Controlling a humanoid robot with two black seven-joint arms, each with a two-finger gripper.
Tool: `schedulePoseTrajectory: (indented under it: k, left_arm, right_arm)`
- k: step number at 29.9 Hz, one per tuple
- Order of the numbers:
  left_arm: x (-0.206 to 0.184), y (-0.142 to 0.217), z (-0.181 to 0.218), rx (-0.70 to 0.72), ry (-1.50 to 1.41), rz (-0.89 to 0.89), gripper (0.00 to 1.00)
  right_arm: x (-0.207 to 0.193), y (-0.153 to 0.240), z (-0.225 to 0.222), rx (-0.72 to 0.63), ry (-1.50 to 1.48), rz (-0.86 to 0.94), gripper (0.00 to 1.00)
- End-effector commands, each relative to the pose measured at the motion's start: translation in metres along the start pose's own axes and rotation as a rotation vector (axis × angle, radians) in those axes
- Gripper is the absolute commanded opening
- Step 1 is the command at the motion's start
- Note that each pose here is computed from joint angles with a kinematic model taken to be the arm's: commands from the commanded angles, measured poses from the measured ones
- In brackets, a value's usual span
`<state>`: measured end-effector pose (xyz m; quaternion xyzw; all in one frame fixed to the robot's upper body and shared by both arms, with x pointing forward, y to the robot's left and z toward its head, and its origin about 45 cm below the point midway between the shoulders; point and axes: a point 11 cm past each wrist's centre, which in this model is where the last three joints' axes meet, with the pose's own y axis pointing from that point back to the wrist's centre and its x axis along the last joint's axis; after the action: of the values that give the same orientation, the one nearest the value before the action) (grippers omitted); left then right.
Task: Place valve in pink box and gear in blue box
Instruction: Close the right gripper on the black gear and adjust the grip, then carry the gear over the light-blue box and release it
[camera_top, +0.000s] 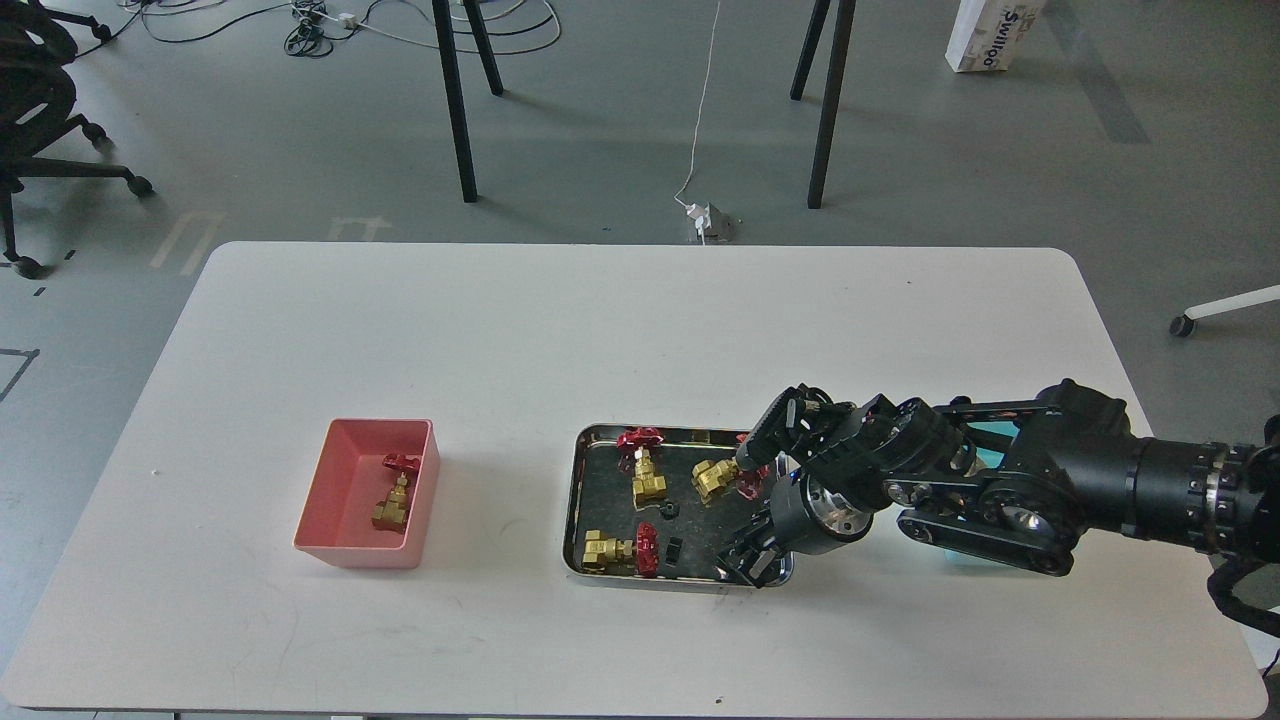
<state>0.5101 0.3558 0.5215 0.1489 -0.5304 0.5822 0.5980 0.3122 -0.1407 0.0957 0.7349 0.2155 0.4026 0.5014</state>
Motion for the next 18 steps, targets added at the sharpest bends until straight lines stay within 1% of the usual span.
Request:
schedulePoseTrajectory:
  k: [1, 3, 5, 10, 12, 15, 17, 18]
  left_arm:
    - [0.001, 0.0, 0.0, 0.001, -0.001, 0.001, 0.99]
    - [0.001, 0.0, 0.0, 0.001, -0.001, 0.001, 0.99]
    - [0.001, 0.0, 0.0, 0.001, 0.0, 0.002, 0.99]
    - [0.001, 0.0, 0.0, 0.001, 0.0, 0.002, 0.99]
    - [0.001, 0.0, 0.0, 0.001, 0.001, 0.003, 0.99]
    - [0.0, 0.0, 0.0, 0.001, 0.002, 0.002, 0.99]
    - [0.0, 0.0, 0.0, 0.0, 0.003, 0.001, 0.99]
    - [-0.001, -0.001, 0.001, -0.002, 0.004, 0.001, 0.99]
  right_arm:
    - [0.0, 0.0, 0.001, -0.005, -0.001, 0.0, 0.17]
    - [0.0, 0.0, 0.0, -0.003, -0.002, 0.002, 0.12]
    - [0.001, 0.001, 0.002, -0.009, -0.003, 0.004, 0.1]
    - [0.017, 0.008, 0.004, -0.014, -0.015, 0.046, 0.09]
    - [0.034, 0.024, 0.014, -0.031, -0.033, 0.102, 0.09]
    - [0.043, 0.055, 0.043, -0.077, -0.109, 0.175, 0.09]
    - [0.044, 0.073, 0.057, -0.098, -0.153, 0.206, 0.09]
    - [0.038, 0.084, 0.068, -0.115, -0.182, 0.216, 0.09]
